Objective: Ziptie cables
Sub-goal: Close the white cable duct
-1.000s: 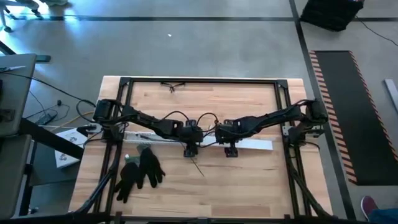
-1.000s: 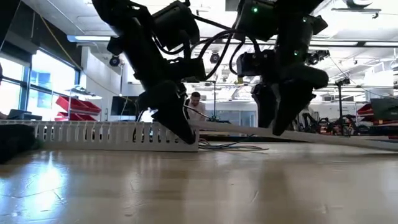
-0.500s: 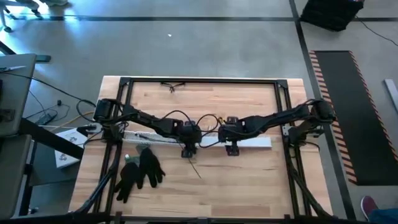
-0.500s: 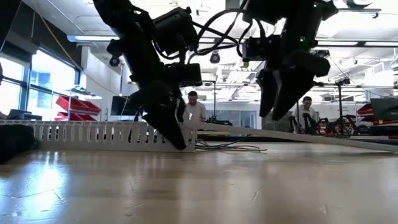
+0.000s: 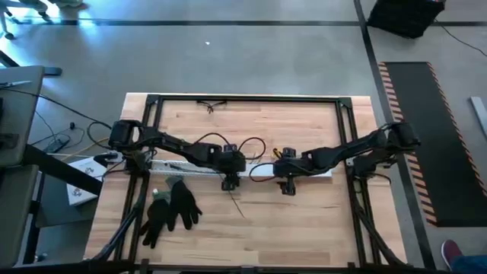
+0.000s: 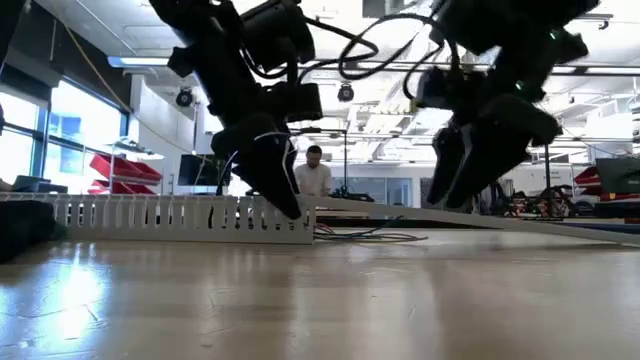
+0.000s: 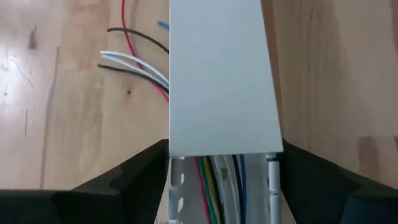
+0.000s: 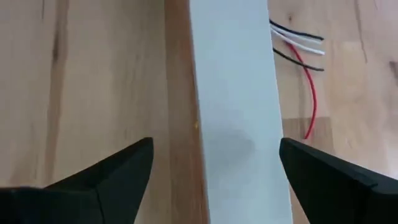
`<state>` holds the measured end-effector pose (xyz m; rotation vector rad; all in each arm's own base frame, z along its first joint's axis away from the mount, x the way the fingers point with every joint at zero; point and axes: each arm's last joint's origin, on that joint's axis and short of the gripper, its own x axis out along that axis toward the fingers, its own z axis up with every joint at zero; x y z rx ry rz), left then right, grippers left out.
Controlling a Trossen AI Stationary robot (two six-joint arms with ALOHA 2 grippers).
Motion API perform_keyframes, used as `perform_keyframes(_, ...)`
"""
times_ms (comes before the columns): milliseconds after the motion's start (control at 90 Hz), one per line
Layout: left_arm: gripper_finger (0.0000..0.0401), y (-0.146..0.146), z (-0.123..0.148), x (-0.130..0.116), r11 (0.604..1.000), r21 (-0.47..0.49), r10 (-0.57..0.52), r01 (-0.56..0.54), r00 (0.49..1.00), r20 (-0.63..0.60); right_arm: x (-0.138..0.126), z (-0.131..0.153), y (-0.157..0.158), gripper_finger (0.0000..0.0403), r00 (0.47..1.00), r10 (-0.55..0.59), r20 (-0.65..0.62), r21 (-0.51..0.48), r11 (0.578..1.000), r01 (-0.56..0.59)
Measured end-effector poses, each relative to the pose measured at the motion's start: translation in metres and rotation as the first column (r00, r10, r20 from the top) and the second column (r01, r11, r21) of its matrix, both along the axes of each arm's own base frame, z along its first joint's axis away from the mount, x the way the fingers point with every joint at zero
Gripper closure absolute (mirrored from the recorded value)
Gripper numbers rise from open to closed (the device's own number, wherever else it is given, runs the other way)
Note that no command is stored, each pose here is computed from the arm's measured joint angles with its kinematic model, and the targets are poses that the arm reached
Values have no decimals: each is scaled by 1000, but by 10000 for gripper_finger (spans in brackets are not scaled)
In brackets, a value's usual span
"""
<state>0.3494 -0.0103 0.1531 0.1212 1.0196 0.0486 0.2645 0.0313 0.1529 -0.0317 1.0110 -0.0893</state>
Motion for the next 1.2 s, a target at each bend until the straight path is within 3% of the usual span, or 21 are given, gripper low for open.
perform_keyframes(222, 139, 0, 13, 3, 1000, -3, 13, -13, 998, -67, -19, -11, -4, 69, 998, -51, 33, -27, 998, 52)
perform_keyframes(467, 139, -3, 21, -2, 1000, -2, 8, -8, 992, -123, -24, -12, -7, 69, 997, -66, 34, -47, 997, 68)
perform_keyframes(878, 139, -3, 23, 3, 999, -4, 45, -46, 997, -67, -11, 3, -5, 69, 992, -80, 103, -27, 996, 83)
perform_keyframes(1200, 139, -4, 20, 5, 999, -32, 31, -32, 999, -23, -12, 3, -15, 69, 996, -67, 51, -68, 995, 71)
